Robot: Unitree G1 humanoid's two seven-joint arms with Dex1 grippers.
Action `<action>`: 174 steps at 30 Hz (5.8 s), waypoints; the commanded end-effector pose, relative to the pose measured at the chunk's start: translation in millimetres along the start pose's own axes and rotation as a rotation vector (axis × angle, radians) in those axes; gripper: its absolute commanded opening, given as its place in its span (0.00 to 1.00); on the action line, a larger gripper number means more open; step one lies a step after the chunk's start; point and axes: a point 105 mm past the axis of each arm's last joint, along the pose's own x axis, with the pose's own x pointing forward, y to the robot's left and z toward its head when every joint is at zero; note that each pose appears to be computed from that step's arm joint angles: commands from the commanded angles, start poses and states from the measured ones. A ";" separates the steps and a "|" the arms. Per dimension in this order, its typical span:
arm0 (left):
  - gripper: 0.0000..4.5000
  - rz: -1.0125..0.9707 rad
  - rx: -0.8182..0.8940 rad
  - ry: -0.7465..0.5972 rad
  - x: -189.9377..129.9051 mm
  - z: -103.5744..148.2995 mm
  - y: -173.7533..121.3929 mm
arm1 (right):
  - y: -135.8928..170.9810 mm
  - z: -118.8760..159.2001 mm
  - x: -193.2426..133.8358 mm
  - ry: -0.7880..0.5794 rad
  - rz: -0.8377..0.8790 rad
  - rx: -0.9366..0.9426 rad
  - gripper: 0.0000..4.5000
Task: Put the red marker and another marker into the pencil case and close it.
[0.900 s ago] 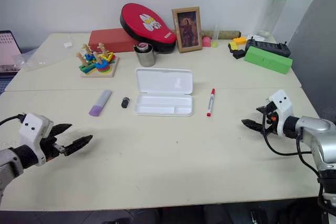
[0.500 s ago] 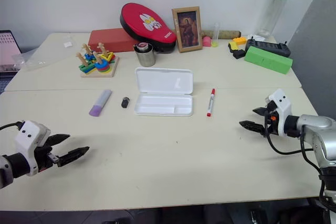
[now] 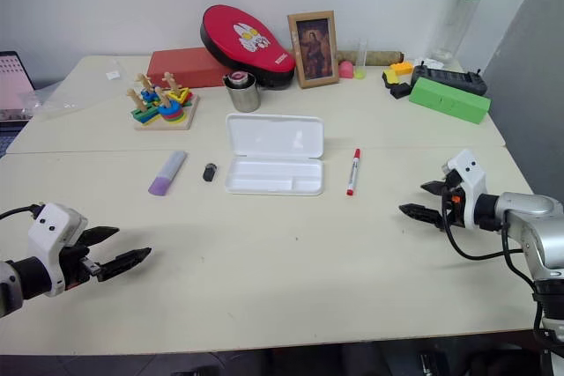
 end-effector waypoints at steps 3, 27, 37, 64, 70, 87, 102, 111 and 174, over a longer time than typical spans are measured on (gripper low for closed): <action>1.00 -0.010 0.025 0.004 -0.6 4.0 -0.2 | 4.6 3.8 -8.4 -0.007 -0.007 -0.031 1.00; 1.00 -0.280 -0.016 -0.459 67.4 100.8 -107.6 | 90.4 70.2 134.7 -0.033 0.409 -0.246 1.00; 1.00 -0.275 -0.039 -0.550 75.9 120.8 -113.6 | 108.4 67.2 181.3 0.042 0.458 -0.293 1.00; 1.00 -0.170 0.005 -0.603 71.1 131.4 -96.8 | 113.4 77.1 185.6 -0.008 0.487 -0.420 0.01; 1.00 -0.169 0.033 -0.554 47.7 121.5 -83.0 | 134.2 65.0 164.2 -0.023 0.593 -0.498 0.01; 1.00 -0.315 0.091 -0.443 28.8 105.9 -109.0 | 164.3 30.3 134.8 0.019 0.668 -0.529 0.11; 1.00 -0.516 0.116 -0.555 52.3 144.9 -156.5 | 78.4 89.9 84.2 -0.218 0.214 -0.221 0.88; 1.00 -0.586 0.164 -0.648 81.5 184.3 -179.6 | 17.6 67.0 99.0 -0.164 -0.358 0.165 1.00; 1.00 -0.043 -0.057 -0.511 12.7 85.8 -77.1 | 165.5 97.7 169.7 -0.147 0.506 -0.691 0.07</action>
